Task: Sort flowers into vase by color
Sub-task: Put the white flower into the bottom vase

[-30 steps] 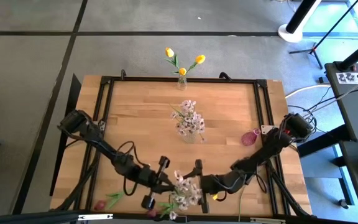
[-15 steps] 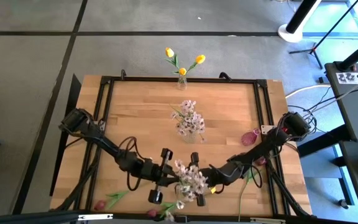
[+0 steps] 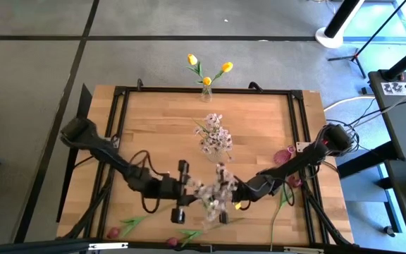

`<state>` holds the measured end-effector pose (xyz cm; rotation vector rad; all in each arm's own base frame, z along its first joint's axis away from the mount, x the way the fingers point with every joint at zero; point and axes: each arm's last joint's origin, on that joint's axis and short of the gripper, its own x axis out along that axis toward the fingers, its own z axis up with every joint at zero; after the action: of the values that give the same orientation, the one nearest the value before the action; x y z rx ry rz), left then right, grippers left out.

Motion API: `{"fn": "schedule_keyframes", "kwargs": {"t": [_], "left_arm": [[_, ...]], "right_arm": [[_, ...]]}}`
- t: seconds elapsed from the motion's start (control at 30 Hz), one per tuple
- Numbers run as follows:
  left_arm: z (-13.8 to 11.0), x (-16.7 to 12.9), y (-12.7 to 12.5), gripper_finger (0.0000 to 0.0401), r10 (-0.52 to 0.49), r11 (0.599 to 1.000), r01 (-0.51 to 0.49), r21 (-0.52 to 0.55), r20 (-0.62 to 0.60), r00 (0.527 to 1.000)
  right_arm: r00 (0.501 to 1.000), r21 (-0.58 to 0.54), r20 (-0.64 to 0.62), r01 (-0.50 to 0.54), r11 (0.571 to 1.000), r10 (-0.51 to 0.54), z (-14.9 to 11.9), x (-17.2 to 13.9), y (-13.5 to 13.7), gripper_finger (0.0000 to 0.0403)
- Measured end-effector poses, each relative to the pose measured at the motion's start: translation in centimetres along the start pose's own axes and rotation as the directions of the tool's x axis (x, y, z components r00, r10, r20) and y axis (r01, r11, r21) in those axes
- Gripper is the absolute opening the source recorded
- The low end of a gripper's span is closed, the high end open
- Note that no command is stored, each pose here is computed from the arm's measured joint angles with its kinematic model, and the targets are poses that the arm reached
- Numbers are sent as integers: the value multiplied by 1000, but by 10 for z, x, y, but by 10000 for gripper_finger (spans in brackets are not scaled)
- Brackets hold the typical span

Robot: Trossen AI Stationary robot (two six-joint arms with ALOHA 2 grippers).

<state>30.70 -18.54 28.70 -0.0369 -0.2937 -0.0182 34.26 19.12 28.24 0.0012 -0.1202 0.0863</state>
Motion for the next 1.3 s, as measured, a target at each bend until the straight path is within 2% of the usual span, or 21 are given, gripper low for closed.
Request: {"fn": "schedule_keyframes", "kwargs": {"t": [0.13,0.2,0.33,0.4,0.6,0.7,0.83,0.9,1.03,1.13,1.23,1.3], "left_arm": [[23,-22,-10,143,56,997,-48,59,-137,989],[31,-36,-13,158,56,994,-33,104,-223,973],[46,-57,-12,178,16,998,4,60,-329,944],[42,-60,-8,181,27,999,-8,49,-383,924],[-4,-58,12,176,95,992,-123,-19,-527,845],[-32,-62,25,166,112,984,-171,-57,-551,827],[-64,-71,39,150,124,975,-206,-89,-549,827],[-79,-73,46,143,122,971,-212,-109,-540,833],[-104,-67,63,129,149,958,-252,-135,-514,845],[-118,-59,77,121,192,947,-294,-126,-511,838],[-124,-50,94,114,247,931,-345,-116,-496,832],[-129,-46,108,111,267,923,-368,-114,-498,825]], "right_arm": [[999,-38,-36,35,999,-37,19,-10,-7,18],[997,-55,-58,46,997,-49,30,-17,-11,9],[996,-63,-74,48,997,-53,59,-37,-23,13],[994,-81,-92,55,995,-62,69,-44,-32,10],[989,-136,-126,59,989,-76,98,-72,-55,9],[986,-109,-144,65,992,-80,105,-88,-69,6],[983,12,-182,-21,1000,23,85,-106,-82,7],[973,44,-231,-12,999,22,64,-115,-87,6],[953,39,-304,3,999,9,28,-139,-95,5],[956,3,-285,69,998,-66,22,-159,-109,7],[956,-65,-208,199,978,-208,29,-176,-134,4],[954,-82,-142,255,964,-264,37,-180,-150,4]]}}
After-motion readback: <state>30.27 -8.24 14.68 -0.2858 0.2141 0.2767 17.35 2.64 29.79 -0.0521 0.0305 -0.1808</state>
